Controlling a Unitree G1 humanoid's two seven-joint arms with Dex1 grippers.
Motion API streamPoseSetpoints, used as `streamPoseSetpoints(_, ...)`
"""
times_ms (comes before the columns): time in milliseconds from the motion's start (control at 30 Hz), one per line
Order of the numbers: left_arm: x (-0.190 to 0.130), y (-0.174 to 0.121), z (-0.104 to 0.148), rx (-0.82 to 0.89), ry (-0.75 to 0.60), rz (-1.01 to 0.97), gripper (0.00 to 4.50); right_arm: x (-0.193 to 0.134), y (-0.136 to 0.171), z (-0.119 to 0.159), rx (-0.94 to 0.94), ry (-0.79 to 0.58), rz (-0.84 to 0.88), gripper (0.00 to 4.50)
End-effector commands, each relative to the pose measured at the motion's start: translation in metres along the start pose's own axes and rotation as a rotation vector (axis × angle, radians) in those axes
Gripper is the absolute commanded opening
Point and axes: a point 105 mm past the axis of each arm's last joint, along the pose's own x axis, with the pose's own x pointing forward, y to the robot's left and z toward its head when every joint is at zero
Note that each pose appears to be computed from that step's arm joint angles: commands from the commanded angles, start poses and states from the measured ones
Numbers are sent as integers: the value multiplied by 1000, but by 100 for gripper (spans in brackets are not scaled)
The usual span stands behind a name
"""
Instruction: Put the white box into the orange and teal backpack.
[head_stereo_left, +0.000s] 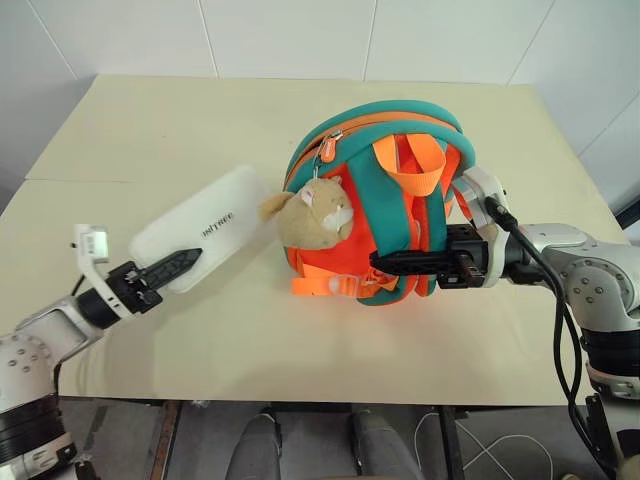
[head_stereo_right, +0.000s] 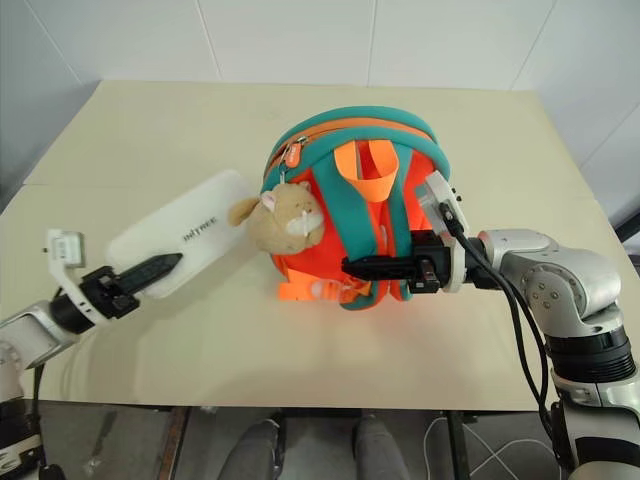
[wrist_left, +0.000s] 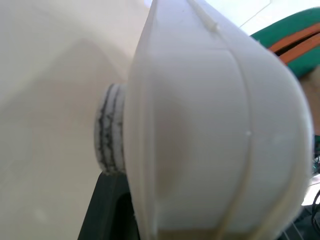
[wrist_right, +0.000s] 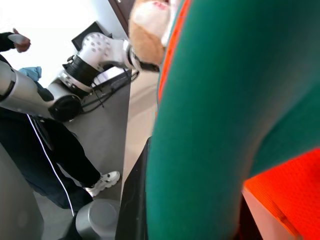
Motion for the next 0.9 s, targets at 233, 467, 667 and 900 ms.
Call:
streamPoseSetpoints(233, -7, -71, 21, 230, 109, -232, 126, 6, -4, 2, -29, -11, 26, 1)
streamPoseSetpoints(467, 11, -48, 16, 356, 229, -210, 126, 13, -8, 2, -30, -15, 41, 1)
streamPoseSetpoints(667, 39, -31, 21, 637, 407, -252, 126, 13, -8, 3, -32, -9, 48, 1)
streamPoseSetpoints(900, 111, -48, 38, 830, 445, -418, 126, 16, -10, 5, -56, -4, 60, 1)
